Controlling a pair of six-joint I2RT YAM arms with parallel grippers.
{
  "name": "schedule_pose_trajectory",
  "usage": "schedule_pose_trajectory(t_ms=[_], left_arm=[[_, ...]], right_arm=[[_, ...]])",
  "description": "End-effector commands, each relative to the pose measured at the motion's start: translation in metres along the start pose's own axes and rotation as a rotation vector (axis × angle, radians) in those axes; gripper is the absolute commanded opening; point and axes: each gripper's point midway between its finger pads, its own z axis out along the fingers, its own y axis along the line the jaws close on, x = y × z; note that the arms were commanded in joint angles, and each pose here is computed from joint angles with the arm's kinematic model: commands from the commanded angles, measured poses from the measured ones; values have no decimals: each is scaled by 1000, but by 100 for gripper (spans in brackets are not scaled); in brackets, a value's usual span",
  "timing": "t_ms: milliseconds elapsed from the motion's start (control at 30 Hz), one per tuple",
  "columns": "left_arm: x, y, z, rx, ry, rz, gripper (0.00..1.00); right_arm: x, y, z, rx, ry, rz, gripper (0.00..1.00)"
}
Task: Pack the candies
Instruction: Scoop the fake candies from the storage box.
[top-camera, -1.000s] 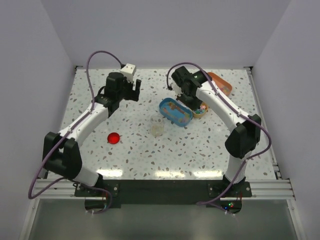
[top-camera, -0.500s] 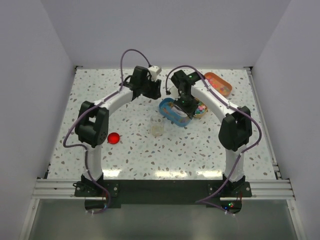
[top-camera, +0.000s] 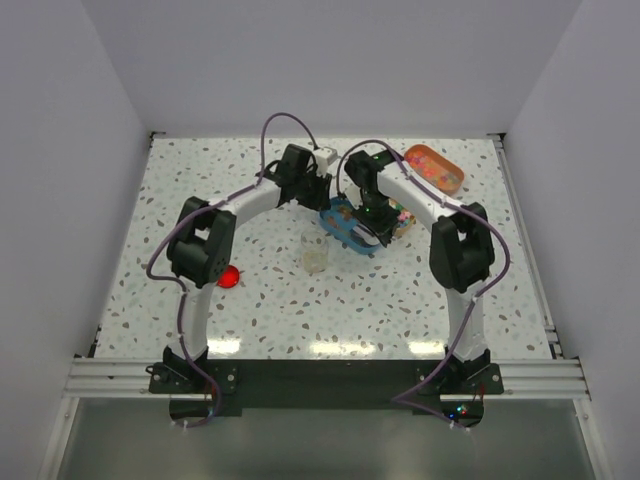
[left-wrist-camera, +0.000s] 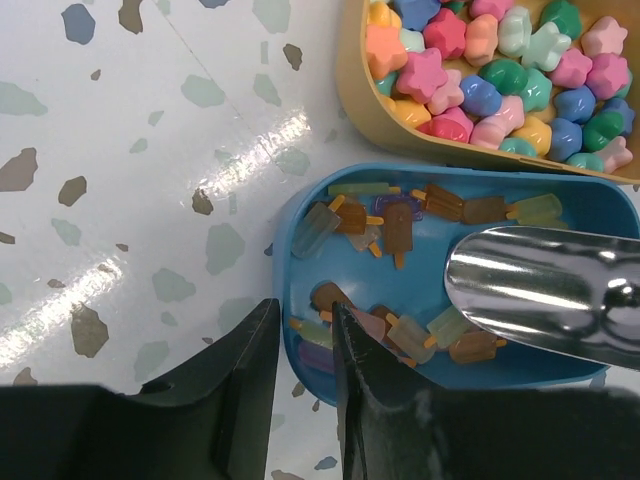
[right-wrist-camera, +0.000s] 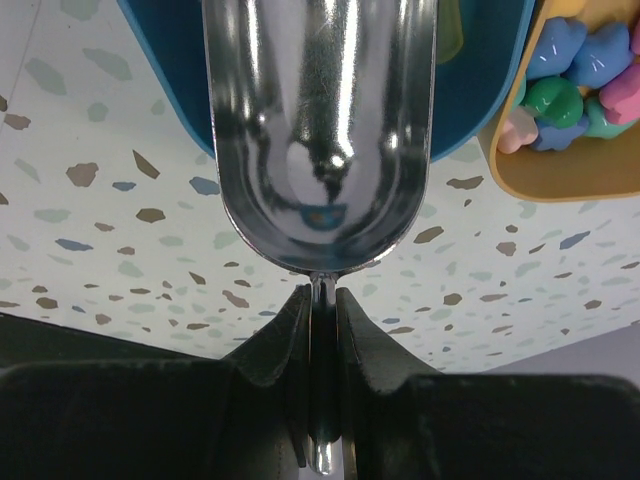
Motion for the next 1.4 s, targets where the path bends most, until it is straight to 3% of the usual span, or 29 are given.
schedule_pose_trajectory(t_ms=[0,467,800,1133,1367], left_arm=[[-17,-10,3,26,-41,20,32],[-1,-11,14,-8,2,46,33],[-11,-21,8,2,-39,83,12],[-17,-29,4,15,-75,100,9],[-20,-32,4,27,-88,96,7]], right_arm=[[-1,0,-3,-3,-1,24,0],[-2,-6,2,40,54,76,0],[-20,-16,-1,88,56,97,0],[-39,-6,15,83,65,2,0],[-55,9,19,43,1,-108,0]])
